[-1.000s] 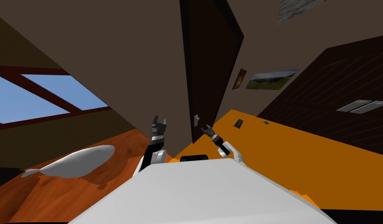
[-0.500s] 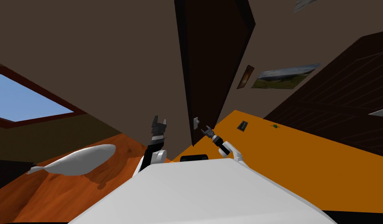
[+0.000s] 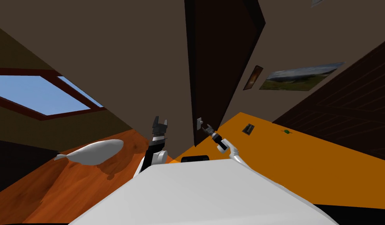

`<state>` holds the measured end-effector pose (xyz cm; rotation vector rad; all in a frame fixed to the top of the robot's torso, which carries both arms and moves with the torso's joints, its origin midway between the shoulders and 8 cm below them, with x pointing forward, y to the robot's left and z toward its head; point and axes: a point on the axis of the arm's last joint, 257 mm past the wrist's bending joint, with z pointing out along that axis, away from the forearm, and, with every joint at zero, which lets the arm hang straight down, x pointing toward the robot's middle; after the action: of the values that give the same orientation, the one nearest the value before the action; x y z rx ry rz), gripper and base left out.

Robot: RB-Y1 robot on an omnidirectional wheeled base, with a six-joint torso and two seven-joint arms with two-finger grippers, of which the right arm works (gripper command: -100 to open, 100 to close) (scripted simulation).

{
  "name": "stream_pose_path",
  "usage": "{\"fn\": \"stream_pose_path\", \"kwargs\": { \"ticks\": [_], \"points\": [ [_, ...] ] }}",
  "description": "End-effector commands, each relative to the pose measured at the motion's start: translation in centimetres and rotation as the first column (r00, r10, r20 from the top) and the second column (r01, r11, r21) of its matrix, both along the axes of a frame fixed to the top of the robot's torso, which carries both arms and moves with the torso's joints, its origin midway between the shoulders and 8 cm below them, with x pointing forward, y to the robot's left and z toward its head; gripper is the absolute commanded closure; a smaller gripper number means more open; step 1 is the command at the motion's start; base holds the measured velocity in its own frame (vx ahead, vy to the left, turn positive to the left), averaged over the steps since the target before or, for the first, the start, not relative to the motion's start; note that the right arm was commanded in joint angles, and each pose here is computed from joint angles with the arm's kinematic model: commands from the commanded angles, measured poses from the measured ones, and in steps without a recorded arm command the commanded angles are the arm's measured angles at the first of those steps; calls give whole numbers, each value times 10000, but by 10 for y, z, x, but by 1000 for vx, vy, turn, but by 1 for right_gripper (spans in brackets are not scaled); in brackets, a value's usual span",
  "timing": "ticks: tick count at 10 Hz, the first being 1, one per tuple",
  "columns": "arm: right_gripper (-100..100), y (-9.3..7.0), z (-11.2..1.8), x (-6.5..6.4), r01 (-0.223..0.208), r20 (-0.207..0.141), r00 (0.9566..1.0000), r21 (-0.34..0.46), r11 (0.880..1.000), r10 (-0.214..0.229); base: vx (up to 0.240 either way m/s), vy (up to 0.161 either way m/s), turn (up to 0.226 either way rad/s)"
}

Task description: Pull the door open

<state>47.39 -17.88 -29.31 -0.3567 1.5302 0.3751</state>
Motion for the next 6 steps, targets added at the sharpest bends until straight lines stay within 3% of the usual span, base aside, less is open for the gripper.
{"fn": "stream_pose_path", "kwargs": {
  "ticks": [1,6],
  "points": [
    [-100,-3,-2,13,235,-7,9997,-8,9997,-235,4,4,153],
    [-100,-5,-3,50,793,-73,9968,32,9968,-792,35,-11,119]
  ]
}}
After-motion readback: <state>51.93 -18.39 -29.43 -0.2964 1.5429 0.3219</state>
